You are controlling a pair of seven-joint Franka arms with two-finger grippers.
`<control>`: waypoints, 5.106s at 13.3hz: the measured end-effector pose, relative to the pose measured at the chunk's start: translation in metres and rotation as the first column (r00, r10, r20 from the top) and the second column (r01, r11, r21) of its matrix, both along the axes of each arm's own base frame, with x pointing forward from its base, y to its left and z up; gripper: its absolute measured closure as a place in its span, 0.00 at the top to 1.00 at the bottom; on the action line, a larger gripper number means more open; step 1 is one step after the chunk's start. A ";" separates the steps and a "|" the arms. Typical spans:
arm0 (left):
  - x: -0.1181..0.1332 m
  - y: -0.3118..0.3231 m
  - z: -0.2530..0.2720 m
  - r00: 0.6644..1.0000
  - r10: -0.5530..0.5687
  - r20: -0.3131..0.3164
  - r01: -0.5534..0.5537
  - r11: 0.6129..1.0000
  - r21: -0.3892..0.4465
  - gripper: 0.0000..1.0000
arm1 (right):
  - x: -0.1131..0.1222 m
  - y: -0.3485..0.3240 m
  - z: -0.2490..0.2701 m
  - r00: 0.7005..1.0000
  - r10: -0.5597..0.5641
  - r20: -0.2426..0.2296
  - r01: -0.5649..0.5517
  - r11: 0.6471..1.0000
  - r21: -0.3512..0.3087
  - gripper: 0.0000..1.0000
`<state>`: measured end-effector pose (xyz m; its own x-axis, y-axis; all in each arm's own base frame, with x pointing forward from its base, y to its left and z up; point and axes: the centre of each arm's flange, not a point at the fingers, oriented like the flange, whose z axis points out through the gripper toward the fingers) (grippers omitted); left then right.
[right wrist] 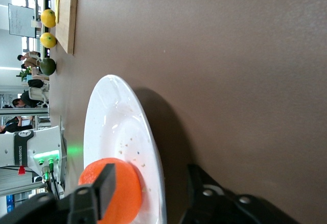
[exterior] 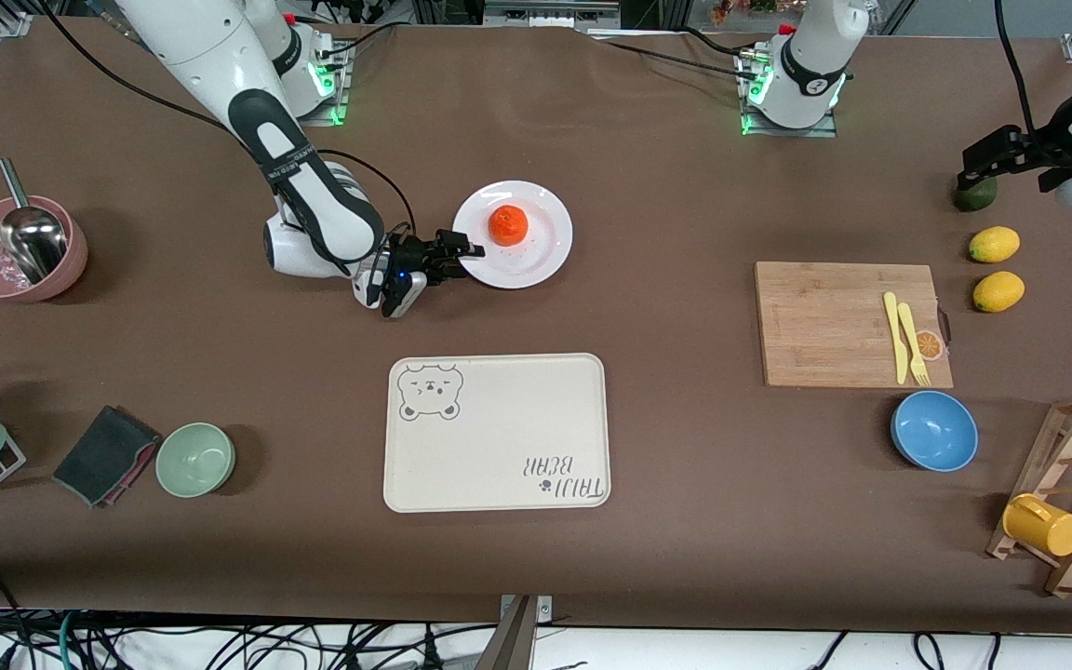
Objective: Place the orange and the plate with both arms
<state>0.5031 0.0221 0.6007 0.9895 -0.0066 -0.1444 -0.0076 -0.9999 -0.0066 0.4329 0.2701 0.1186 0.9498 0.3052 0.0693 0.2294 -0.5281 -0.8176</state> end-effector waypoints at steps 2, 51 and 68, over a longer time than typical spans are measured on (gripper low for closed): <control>0.001 -0.001 -0.001 1.000 -0.004 0.001 0.004 1.000 -0.003 1.00 | -0.002 0.000 -0.004 1.000 0.008 -0.006 -0.008 1.000 0.006 0.42; 0.014 -0.036 0.011 0.994 -0.060 0.089 0.061 0.998 -0.014 1.00 | 0.271 -0.006 0.139 0.977 0.014 0.211 0.093 0.868 -0.487 1.00; 0.019 -0.037 0.014 0.993 -0.060 0.099 0.061 0.998 -0.016 1.00 | 0.128 -0.235 0.436 0.976 -0.181 0.119 0.194 0.484 -0.853 1.00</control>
<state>0.5224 -0.0148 0.6151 0.9966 -0.0687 -0.0456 -0.0684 -0.9976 0.0091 0.5606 0.0348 0.5551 0.9931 0.0353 -0.1119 0.0425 -0.9971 0.0628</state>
